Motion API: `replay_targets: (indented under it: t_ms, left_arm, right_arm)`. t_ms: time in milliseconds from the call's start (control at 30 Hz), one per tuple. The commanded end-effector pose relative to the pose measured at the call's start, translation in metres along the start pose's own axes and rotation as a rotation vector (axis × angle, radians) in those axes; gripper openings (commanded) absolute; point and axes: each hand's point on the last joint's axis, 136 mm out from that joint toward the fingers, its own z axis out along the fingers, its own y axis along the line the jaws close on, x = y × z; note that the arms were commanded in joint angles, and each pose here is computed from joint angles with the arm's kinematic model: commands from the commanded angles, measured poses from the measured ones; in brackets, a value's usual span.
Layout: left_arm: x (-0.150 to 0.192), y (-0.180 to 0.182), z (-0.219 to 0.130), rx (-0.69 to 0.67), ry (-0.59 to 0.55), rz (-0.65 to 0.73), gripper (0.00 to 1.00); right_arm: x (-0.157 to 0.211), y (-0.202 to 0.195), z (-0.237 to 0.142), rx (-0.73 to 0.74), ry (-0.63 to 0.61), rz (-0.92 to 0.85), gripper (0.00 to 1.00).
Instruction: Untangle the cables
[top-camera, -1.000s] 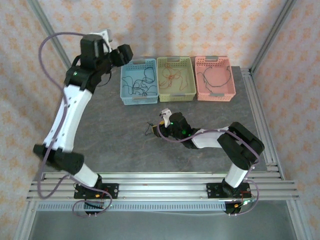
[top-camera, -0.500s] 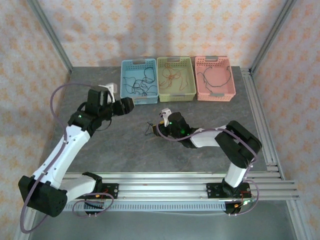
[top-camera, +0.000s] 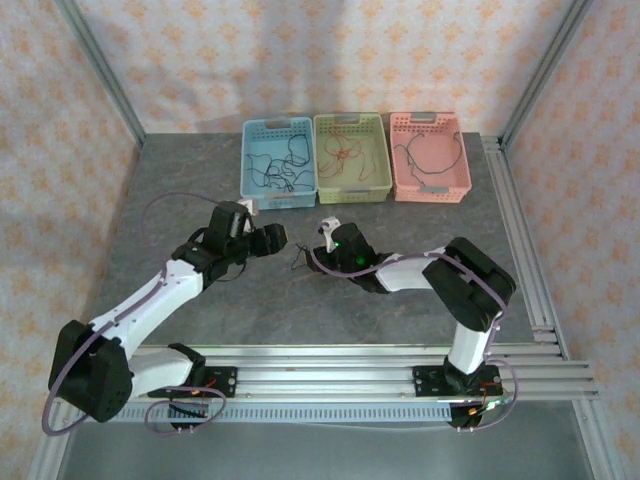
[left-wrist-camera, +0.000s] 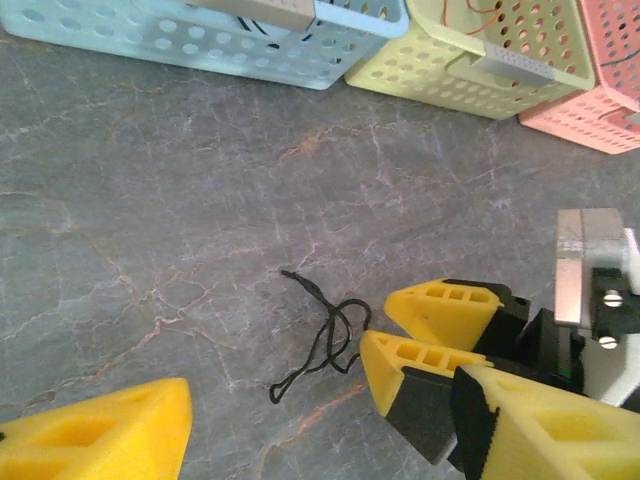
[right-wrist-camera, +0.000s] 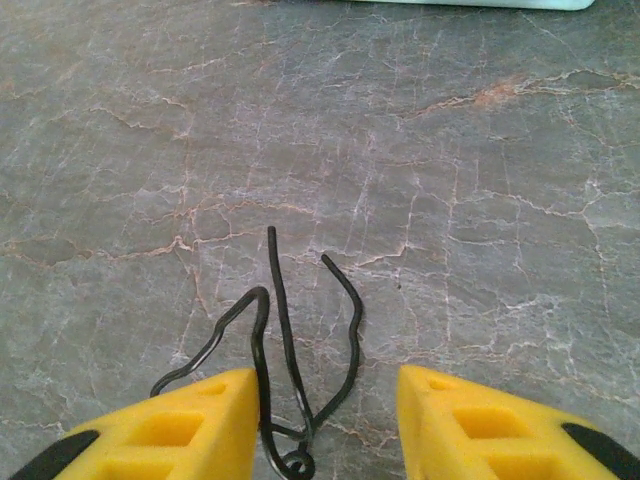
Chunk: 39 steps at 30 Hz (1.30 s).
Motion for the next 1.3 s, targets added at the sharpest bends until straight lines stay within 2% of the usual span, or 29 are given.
replay_targets:
  t_ms: [0, 100, 200, 333, 467, 533, 700, 767, 1033, 1267]
  left_arm:
    - [-0.032, -0.014, -0.003, 0.030, -0.122, 0.016, 0.69]
    - [-0.024, -0.009, 0.008, 0.038, -0.112, 0.017, 0.68]
    - [-0.013, -0.004, 0.019, 0.042, -0.098, 0.018, 0.67]
    - [0.000, -0.007, 0.030, 0.065, -0.073, 0.031, 0.65]
    - [0.012, -0.018, 0.037, 0.080, -0.037, 0.097, 0.64]
    - [0.016, -0.025, 0.038, 0.091, -0.025, 0.118, 0.64]
    - [0.018, -0.023, 0.044, 0.083, -0.018, 0.130, 0.62]
    - [0.019, -0.023, 0.045, 0.081, -0.019, 0.142, 0.61]
    - [0.015, -0.039, 0.031, 0.173, -0.051, 0.145, 0.60]
    - [0.019, -0.052, 0.026, 0.221, -0.042, 0.172, 0.60]
  right_arm:
    - [-0.007, 0.001, 0.000, 0.013, -0.012, -0.004, 0.35]
    - [-0.007, 0.002, 0.002, 0.007, -0.007, -0.005, 0.28]
    - [-0.005, 0.003, 0.003, -0.001, 0.001, -0.007, 0.17]
    - [-0.004, 0.002, 0.005, 0.005, 0.013, -0.007, 0.17]
    - [-0.003, 0.001, 0.005, 0.012, 0.016, -0.005, 0.25]
    - [-0.004, 0.000, 0.006, 0.020, 0.016, -0.005, 0.25]
    - [-0.004, 0.001, 0.005, 0.018, 0.015, -0.010, 0.06]
    - [-0.007, 0.000, 0.002, 0.021, 0.001, -0.014, 0.00]
    - [-0.024, -0.001, -0.020, 0.037, -0.098, -0.029, 0.00]
    - [-0.039, 0.002, -0.038, -0.063, -0.181, 0.068, 0.00]
